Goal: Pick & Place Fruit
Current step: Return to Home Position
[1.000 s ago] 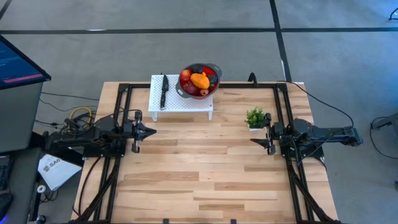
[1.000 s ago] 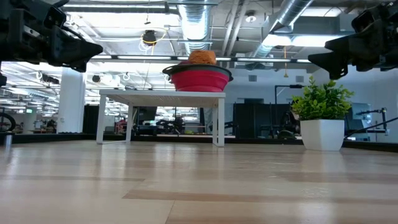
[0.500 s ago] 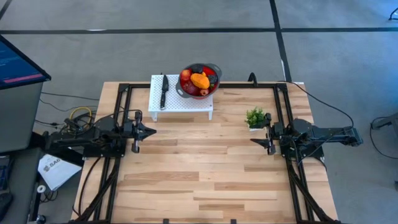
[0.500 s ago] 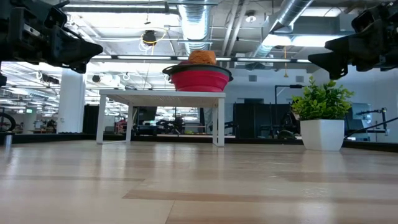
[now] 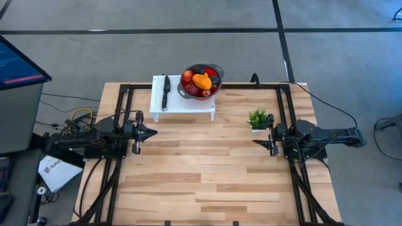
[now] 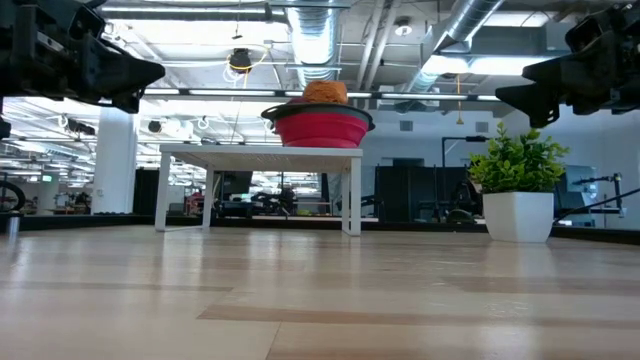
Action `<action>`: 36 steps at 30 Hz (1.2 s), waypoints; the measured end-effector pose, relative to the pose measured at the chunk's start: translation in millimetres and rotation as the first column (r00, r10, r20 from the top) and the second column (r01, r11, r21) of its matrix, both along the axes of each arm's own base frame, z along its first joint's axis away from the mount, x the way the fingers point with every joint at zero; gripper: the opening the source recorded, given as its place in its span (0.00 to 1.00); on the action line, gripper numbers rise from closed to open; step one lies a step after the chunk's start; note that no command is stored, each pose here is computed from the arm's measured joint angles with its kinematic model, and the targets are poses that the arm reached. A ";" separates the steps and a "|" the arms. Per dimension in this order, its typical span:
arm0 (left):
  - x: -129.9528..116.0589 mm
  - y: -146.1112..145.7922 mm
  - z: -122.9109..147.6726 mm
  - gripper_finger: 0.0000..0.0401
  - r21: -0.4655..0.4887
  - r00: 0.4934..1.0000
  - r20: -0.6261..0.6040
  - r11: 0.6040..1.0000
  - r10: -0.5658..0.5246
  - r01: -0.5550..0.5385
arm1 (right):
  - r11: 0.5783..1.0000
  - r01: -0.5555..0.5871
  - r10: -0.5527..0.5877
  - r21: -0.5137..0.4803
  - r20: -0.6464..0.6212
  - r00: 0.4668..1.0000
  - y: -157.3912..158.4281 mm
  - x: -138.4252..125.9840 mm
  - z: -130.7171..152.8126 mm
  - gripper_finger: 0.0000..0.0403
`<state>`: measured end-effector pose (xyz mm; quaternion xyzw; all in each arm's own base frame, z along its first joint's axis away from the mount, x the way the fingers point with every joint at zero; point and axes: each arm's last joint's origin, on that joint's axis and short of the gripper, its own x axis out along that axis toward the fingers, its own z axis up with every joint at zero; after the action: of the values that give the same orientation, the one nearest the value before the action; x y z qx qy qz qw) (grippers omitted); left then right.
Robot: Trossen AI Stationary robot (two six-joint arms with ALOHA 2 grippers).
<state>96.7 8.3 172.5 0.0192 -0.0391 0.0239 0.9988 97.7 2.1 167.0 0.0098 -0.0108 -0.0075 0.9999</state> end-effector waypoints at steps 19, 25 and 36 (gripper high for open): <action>1.0 0.2 0.3 0.04 0.000 1.000 0.000 1.000 0.004 -0.004 | 1.000 0.000 0.000 0.000 0.000 1.000 0.0 0.0 -0.1 0.68; 1.0 0.2 0.5 0.04 0.000 1.000 0.001 1.000 0.004 -0.004 | 0.998 -0.064 0.064 0.008 -0.008 0.998 2.5 -0.2 -0.5 0.68; 1.0 0.2 1.1 0.04 0.000 1.000 0.008 1.000 0.004 -0.004 | 0.996 -0.090 0.090 -0.026 -0.008 0.996 4.9 -0.4 -0.4 0.65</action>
<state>97.6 8.5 173.6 0.0195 -0.0430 0.0258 0.9986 97.3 7.0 166.6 -0.0030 -0.0073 0.0375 0.9993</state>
